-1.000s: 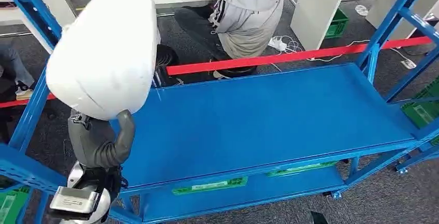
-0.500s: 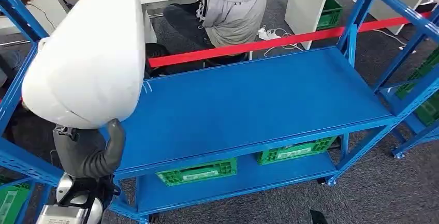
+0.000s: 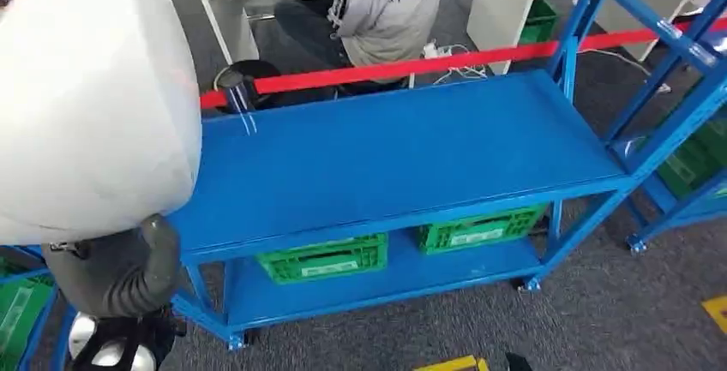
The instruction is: Take the parts from the cabinet and place them on the table.
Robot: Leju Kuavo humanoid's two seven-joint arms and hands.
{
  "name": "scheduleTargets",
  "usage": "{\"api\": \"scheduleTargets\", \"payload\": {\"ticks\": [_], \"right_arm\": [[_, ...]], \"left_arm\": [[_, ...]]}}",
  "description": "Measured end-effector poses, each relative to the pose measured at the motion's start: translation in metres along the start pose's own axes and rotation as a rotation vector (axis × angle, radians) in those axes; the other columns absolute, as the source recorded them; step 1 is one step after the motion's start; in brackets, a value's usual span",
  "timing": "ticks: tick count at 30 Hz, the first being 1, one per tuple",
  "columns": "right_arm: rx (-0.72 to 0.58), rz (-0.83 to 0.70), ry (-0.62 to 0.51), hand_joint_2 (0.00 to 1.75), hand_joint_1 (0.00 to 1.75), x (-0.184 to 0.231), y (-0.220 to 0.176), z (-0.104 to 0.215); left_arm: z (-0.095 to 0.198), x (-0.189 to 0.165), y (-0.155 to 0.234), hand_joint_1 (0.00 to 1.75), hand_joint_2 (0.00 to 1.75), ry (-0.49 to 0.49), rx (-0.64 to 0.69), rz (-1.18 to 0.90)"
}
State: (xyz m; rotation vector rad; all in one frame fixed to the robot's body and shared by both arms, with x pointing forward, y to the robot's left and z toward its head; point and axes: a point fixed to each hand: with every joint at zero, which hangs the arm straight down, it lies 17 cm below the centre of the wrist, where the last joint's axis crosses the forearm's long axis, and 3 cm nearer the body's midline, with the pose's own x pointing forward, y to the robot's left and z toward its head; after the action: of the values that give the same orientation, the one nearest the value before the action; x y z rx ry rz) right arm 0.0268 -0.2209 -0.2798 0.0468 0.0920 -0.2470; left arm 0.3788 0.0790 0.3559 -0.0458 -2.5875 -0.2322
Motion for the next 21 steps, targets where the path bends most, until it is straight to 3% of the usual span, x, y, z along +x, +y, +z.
{"api": "scheduleTargets", "payload": {"ticks": [21], "right_arm": [[-0.025,-0.051,0.000,0.00,0.00,0.002,-0.006,-0.001]], "left_arm": [[0.020,0.016,-0.005,1.75,1.75,-0.021,-0.029,0.009]]}}
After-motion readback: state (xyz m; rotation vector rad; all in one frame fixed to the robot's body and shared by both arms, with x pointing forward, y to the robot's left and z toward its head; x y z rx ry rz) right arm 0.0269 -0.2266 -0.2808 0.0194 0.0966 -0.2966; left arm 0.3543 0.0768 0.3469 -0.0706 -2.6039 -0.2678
